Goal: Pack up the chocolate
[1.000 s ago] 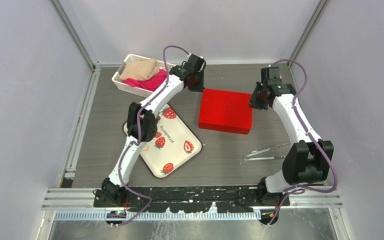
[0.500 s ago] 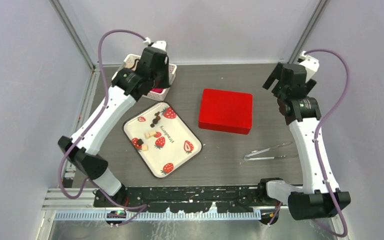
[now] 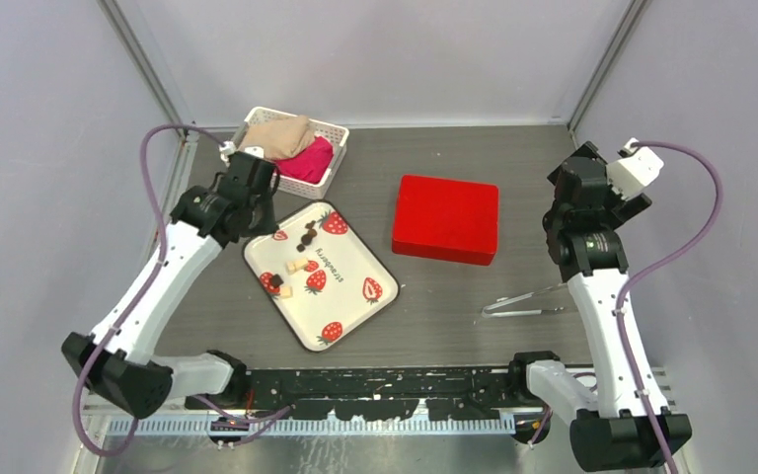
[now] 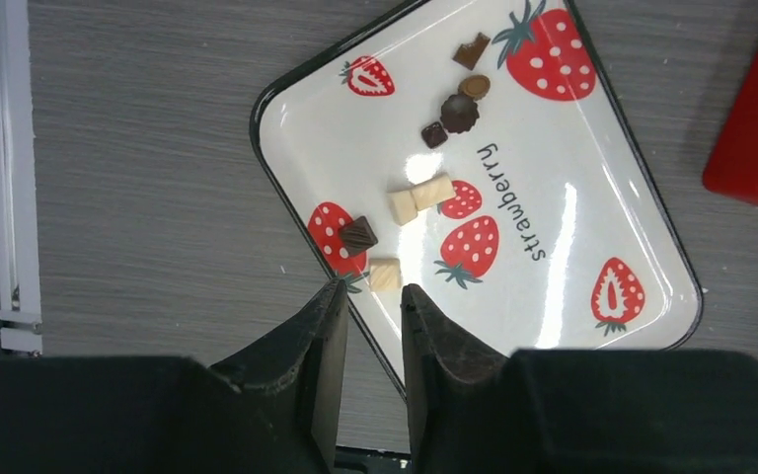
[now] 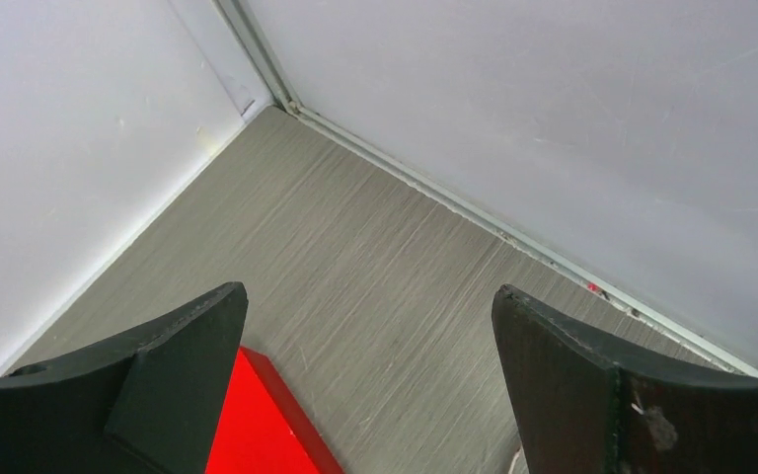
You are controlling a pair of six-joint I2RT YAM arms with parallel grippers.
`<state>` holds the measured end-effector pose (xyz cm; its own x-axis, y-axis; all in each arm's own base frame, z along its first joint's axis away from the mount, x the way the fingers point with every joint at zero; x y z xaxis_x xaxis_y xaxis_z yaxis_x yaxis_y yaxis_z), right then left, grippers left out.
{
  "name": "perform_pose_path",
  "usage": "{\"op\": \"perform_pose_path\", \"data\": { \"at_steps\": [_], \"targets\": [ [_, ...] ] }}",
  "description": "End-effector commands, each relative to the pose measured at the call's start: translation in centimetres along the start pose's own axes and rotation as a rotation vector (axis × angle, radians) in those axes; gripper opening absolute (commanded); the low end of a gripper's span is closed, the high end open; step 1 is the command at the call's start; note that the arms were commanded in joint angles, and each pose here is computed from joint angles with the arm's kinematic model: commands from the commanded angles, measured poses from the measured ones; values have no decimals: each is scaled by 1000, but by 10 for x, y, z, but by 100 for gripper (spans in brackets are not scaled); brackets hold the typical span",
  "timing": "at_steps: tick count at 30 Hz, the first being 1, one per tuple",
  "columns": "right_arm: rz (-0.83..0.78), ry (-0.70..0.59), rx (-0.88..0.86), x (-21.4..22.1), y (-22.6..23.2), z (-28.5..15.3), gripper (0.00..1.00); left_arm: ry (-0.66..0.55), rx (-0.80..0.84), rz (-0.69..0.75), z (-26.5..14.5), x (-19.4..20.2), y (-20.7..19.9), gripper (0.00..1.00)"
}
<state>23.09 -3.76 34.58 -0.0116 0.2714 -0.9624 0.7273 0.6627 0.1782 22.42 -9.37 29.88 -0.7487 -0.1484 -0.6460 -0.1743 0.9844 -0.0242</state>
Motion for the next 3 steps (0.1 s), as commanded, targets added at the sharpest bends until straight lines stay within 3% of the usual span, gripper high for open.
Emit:
{"op": "perform_pose_path", "data": {
  "at_steps": [1,3],
  "targets": [
    [130,-41,37,-12,8,4,100,-51,42,-50,-10,-6,1,28],
    [153,-39,33,-11,9,5,100,-57,41,-46,-11,-7,1,28]
  ]
}}
Point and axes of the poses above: each gripper's point midway between its finger pads, its own z axis out along the fingers, its own y axis along the line the jaws close on, x = y × z, the point moved 9 cm from there along -z, back along the fingers, and after that the axes turned 4 degrees about -z, right-handed, at the moved point
